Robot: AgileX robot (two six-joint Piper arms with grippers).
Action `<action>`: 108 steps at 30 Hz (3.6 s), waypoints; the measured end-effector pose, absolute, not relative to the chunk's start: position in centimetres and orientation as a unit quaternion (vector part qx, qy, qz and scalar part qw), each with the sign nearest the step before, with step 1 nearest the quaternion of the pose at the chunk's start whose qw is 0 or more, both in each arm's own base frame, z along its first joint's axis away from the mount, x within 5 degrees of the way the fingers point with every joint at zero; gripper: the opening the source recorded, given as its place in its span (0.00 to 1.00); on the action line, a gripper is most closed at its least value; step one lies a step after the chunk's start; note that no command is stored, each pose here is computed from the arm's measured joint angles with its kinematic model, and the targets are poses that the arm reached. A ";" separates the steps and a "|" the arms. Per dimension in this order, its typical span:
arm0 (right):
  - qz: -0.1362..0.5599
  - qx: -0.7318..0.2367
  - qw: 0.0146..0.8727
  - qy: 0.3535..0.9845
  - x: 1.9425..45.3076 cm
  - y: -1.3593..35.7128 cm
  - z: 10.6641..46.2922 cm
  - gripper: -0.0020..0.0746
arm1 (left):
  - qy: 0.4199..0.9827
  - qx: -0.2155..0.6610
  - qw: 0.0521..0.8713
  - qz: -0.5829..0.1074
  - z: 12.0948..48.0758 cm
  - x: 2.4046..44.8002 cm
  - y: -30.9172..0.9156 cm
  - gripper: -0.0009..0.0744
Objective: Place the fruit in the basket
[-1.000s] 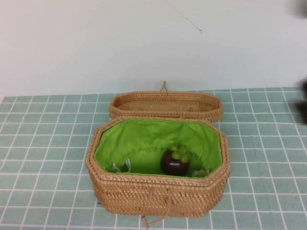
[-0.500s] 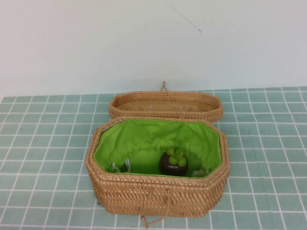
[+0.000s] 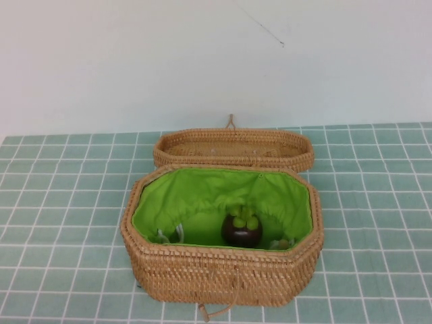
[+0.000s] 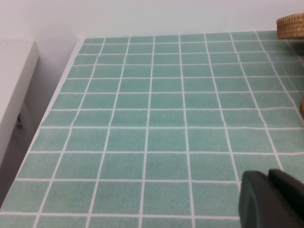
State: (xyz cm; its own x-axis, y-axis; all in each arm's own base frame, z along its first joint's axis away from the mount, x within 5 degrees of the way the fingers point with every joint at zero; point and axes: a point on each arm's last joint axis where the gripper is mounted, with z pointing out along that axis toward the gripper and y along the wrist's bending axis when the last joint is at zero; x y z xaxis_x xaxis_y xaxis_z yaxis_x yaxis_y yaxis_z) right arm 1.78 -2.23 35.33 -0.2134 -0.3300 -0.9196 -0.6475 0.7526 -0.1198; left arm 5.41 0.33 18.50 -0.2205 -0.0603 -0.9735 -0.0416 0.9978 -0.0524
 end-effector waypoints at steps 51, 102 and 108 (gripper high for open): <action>0.071 0.085 0.735 0.669 5.6 -0.2 21.2 0.03 | 0.781 -0.033 0.623 -0.008 18.5 5.4 0.3 0.01; -0.034 -0.044 0.614 0.788 5.3 -0.1 18.2 0.02 | 0.781 -0.033 0.623 -0.008 18.5 5.4 0.3 0.01; -0.034 -0.044 0.614 0.788 5.3 -0.1 18.2 0.02 | 0.781 -0.033 0.623 -0.008 18.5 5.4 0.3 0.01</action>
State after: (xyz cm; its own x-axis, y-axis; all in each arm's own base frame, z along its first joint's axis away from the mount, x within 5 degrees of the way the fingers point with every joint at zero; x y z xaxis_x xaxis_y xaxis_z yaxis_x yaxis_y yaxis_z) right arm 5.30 -0.13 18.21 -0.2427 -0.1100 -0.9638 -0.0274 0.9939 -0.1065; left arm 5.41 0.33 18.50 -0.2205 -0.0603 -0.9735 -0.0416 0.9978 -0.0524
